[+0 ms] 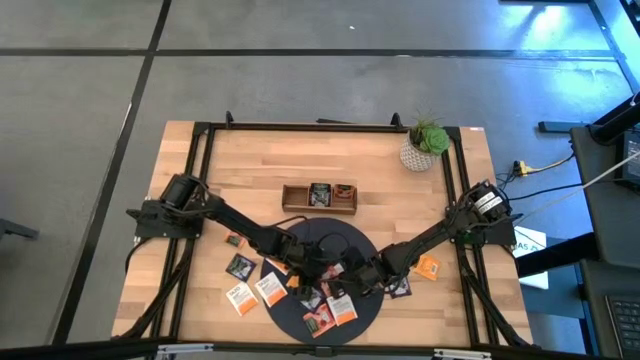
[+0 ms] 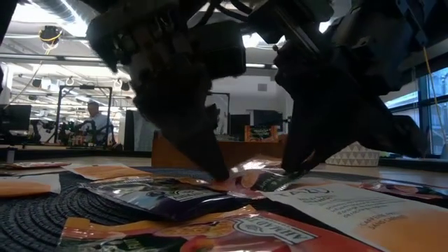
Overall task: Pick & Place Tea
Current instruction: Put the orange tea bag into the right of the wooden organizer
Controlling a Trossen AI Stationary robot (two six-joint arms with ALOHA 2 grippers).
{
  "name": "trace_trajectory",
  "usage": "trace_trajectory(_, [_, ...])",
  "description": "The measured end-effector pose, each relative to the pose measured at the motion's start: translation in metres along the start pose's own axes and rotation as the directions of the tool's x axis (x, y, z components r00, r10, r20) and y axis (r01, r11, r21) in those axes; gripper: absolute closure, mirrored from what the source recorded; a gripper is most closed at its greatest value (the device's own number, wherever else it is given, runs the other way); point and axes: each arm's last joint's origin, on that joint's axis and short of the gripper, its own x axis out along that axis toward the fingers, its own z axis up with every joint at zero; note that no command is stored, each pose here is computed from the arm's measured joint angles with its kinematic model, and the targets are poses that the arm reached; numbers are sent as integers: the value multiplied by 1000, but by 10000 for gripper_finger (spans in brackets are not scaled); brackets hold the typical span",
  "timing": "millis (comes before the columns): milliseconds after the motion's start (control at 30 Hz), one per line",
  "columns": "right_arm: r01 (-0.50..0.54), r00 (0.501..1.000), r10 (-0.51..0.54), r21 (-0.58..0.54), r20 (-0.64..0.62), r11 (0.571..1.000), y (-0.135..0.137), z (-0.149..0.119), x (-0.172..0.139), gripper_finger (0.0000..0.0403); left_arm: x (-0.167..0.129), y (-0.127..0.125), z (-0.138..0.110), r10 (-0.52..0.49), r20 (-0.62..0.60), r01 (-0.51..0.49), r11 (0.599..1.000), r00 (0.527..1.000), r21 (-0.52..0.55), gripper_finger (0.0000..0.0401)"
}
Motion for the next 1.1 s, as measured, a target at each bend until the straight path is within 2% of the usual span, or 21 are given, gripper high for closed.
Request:
trace_trajectory(67, [-2,1000,2,-19,-1,1000,0,-1,0,395,-9,-1,4,1,7,-1,1000,1000,5,301])
trace_trajectory(233, [-25,1000,25,-68,4,997,5,-2,-11,395,-39,0,19,12,51,-14,1000,999,28,303])
trace_trajectory(467, [-85,995,98,-266,36,960,19,7,-50,398,-100,-1,46,-9,213,5,1000,977,17,305])
trace_trajectory(633, [-38,997,65,-419,50,907,26,21,-87,399,-128,1,58,-9,310,-3,999,951,39,302])
trace_trajectory(800, [111,992,-54,-574,114,811,42,34,-123,399,-143,3,63,17,367,-30,999,930,28,290])
trace_trajectory(967, [180,981,-84,-647,177,741,63,46,-156,399,-145,2,63,15,375,-28,999,927,29,286])
trace_trajectory(1100, [201,975,-81,-669,207,715,71,54,-170,399,-145,2,63,16,376,-29,999,927,29,286])
